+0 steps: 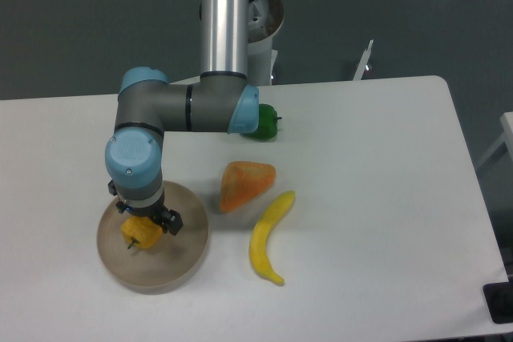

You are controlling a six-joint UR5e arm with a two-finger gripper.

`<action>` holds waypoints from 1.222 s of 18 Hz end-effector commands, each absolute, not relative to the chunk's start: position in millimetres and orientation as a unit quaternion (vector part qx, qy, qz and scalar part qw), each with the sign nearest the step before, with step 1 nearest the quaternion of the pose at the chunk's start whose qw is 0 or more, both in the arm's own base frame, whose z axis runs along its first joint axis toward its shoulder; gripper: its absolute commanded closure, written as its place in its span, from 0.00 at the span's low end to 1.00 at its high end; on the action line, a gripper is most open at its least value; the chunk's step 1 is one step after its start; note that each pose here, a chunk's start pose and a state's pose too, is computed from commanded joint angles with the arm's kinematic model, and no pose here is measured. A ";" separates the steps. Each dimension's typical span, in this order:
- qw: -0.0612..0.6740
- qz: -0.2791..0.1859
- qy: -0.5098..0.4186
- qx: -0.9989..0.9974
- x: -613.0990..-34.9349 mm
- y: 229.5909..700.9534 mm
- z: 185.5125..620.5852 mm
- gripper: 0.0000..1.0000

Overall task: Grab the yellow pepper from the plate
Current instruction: 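Close the gripper around the yellow pepper on the plate, then lift the yellow pepper off the plate and carry it past the banana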

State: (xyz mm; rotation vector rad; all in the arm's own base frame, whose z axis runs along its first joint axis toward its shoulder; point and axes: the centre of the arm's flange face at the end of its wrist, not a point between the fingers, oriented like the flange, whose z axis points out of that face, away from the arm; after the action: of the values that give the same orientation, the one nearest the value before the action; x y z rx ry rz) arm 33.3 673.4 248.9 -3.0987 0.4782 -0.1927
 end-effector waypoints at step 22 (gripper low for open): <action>0.079 0.023 0.164 -0.983 -69.0 644.4 349.2 0.91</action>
State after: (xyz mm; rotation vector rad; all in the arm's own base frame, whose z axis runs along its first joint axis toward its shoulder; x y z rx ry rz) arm -69.0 644.4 349.2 -2.9412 0.4912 0.0702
